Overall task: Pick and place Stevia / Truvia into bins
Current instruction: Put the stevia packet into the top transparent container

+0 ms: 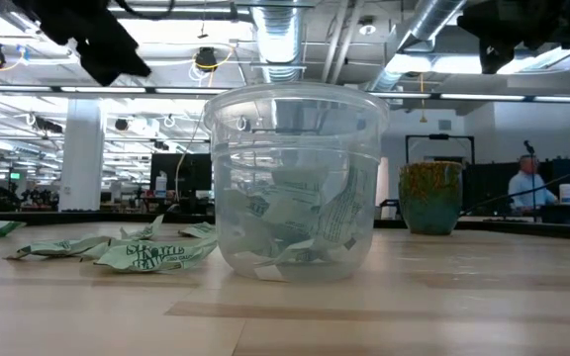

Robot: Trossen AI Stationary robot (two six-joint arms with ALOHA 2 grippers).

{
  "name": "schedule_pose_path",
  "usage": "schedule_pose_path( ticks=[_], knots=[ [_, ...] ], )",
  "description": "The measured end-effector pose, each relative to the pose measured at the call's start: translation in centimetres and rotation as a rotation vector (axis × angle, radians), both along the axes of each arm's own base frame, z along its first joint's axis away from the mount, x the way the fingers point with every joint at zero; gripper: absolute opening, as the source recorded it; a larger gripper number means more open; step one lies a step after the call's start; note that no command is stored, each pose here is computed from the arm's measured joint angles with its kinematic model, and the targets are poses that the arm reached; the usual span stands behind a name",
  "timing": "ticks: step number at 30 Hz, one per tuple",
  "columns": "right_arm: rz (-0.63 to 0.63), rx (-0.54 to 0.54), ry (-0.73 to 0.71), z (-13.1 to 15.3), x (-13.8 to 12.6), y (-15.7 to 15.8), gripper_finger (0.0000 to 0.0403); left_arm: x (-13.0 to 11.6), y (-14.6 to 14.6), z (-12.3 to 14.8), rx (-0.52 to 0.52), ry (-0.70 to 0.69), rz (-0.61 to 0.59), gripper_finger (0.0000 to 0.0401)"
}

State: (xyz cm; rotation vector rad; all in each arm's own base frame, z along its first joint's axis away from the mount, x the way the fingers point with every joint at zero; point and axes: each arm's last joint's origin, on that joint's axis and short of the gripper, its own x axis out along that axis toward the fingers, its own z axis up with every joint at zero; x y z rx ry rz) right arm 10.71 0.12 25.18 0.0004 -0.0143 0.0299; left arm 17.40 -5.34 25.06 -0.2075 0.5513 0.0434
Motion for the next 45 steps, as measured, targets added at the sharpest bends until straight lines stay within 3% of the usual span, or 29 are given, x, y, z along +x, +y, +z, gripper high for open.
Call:
schedule_pose_path(
  ticks=[9, 19, 25, 37, 45],
  knots=[
    [0.000, 0.000, 0.000, 0.0, 0.0, 0.0, 0.0059, 3.6, 0.8, -3.2, -0.080, 0.445, 0.290, 0.0184],
    [0.000, 0.000, 0.000, 0.0, 0.0, 0.0, 0.0059, 6.9, 2.8, -7.8, -0.245, 0.688, 0.336, 0.0184],
    [0.000, 0.000, 0.000, 0.0, 0.0, 0.0, 0.0059, 7.6, 3.9, -9.4, -0.261, 0.736, 0.381, 0.0184],
    [0.000, 0.000, 0.000, 0.0, 0.0, 0.0, 0.0059, 8.6, 4.1, -9.8, -0.283, 0.672, 0.371, 0.0183],
    [0.000, 0.000, 0.008, -0.1, 0.0, 0.0, 0.0059, 9.0, 4.1, -11.6, -0.263, 0.741, 0.376, 0.0183]
  ],
)
